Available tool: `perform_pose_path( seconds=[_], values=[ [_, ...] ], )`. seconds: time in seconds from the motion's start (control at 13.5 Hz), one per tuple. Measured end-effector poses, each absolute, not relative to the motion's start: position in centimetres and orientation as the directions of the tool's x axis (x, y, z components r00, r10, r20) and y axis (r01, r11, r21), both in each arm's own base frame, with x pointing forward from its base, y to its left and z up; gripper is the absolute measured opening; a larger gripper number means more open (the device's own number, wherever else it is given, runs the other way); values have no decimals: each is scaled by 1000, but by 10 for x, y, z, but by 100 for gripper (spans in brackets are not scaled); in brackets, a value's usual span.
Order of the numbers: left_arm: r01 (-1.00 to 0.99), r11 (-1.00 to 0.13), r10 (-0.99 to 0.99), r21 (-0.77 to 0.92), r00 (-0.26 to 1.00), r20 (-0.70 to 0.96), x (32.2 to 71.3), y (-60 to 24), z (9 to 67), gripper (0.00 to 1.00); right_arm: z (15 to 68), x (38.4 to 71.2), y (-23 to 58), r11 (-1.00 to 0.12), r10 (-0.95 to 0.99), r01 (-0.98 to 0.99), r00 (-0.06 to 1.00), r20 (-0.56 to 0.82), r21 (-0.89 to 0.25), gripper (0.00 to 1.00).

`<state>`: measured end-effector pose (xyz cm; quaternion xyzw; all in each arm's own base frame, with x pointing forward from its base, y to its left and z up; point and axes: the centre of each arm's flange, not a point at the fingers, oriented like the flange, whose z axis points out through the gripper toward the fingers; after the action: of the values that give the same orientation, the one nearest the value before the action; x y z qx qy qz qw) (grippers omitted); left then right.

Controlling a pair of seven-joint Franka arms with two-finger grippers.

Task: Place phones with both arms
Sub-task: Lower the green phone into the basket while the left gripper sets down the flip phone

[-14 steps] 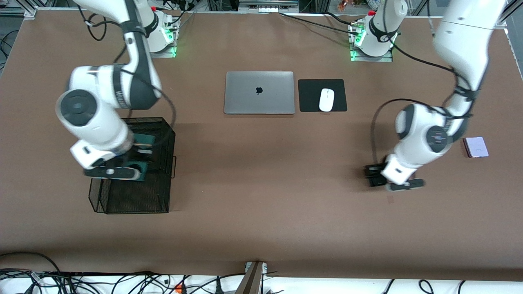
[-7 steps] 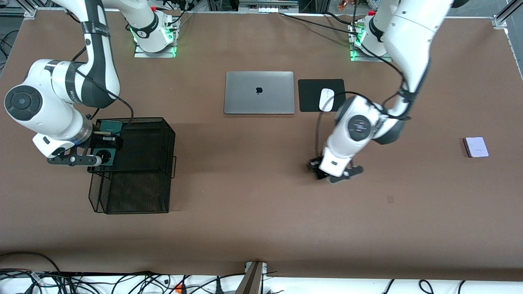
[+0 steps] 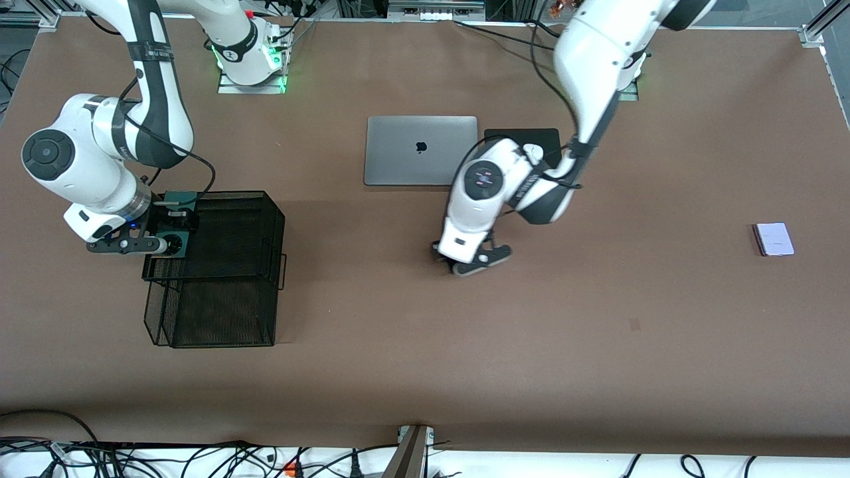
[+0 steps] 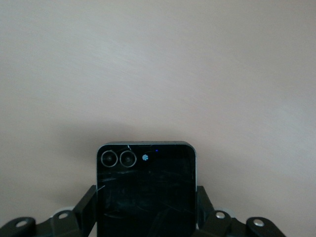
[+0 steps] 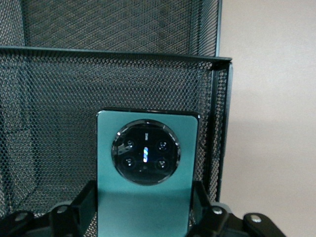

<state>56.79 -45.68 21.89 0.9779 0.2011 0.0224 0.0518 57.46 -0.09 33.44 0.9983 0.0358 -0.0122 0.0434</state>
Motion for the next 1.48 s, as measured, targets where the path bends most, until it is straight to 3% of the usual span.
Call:
perform_pose_path(
  seconds=[0.74,1.26,1.48],
  values=[
    [154,-985,165,72,965,202,527,-579,177,81,323,576,-1,-984,142,142,990,-14,109,80],
    [108,-993,116,48,969,218,519,-588,169,81,315,575,0,-991,105,106,994,-12,79,80],
    [112,-993,119,45,966,230,524,-585,169,81,317,577,1,-991,107,107,994,-4,80,100]
  ],
)
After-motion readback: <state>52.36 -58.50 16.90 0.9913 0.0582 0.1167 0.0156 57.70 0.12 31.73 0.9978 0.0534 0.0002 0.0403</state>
